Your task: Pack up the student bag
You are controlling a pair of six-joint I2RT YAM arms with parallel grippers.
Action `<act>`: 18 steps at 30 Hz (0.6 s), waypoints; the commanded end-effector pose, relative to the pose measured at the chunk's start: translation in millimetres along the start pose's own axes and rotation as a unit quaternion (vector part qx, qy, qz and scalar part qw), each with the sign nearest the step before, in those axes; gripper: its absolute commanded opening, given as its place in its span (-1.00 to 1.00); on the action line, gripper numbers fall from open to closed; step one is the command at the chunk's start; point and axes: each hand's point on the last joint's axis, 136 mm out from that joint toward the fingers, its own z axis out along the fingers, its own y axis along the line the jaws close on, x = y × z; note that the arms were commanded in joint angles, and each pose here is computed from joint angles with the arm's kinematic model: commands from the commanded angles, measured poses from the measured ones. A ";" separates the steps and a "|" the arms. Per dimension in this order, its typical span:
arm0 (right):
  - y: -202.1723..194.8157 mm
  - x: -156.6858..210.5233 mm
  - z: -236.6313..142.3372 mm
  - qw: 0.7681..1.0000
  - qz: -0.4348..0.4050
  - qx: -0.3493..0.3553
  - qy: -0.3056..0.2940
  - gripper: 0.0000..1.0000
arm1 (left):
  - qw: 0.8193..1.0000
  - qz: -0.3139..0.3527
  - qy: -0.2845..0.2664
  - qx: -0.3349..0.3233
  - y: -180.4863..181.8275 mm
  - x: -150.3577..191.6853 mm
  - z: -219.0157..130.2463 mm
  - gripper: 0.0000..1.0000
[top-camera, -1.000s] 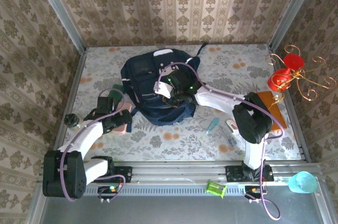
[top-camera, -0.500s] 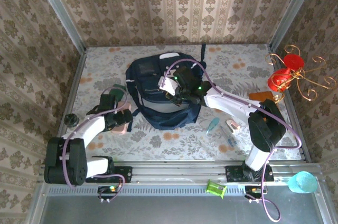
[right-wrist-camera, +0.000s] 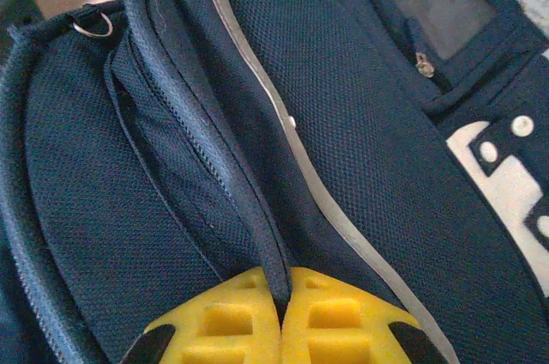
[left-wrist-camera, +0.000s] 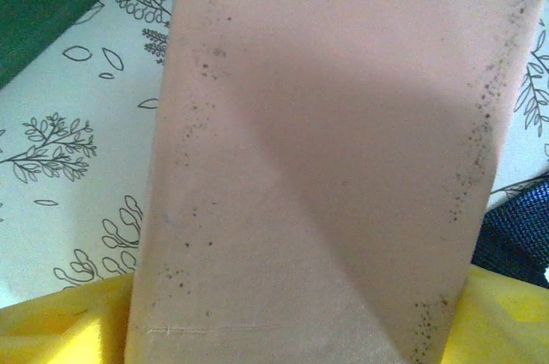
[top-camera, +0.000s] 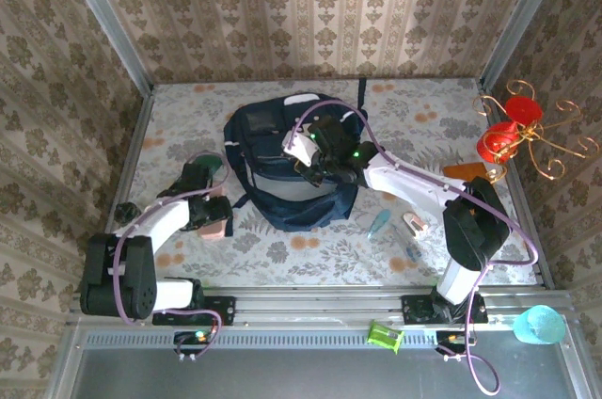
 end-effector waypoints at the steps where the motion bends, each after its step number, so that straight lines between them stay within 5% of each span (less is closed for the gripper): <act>1: -20.8 -29.9 -24.8 0.999 0.028 0.036 -0.027 -0.99 | 0.996 0.012 -0.056 0.072 -30.9 -16.4 -17.0 0.03; 10: -35.0 -55.8 -32.1 0.996 0.058 0.051 -0.042 -1.00 | 0.962 0.013 -0.136 0.237 -94.2 -24.4 -103.8 -0.08; 18: -41.6 -91.3 -39.4 0.993 0.092 0.035 -0.069 -1.00 | 0.929 0.060 -0.073 0.359 -193.1 -4.8 -133.0 -0.10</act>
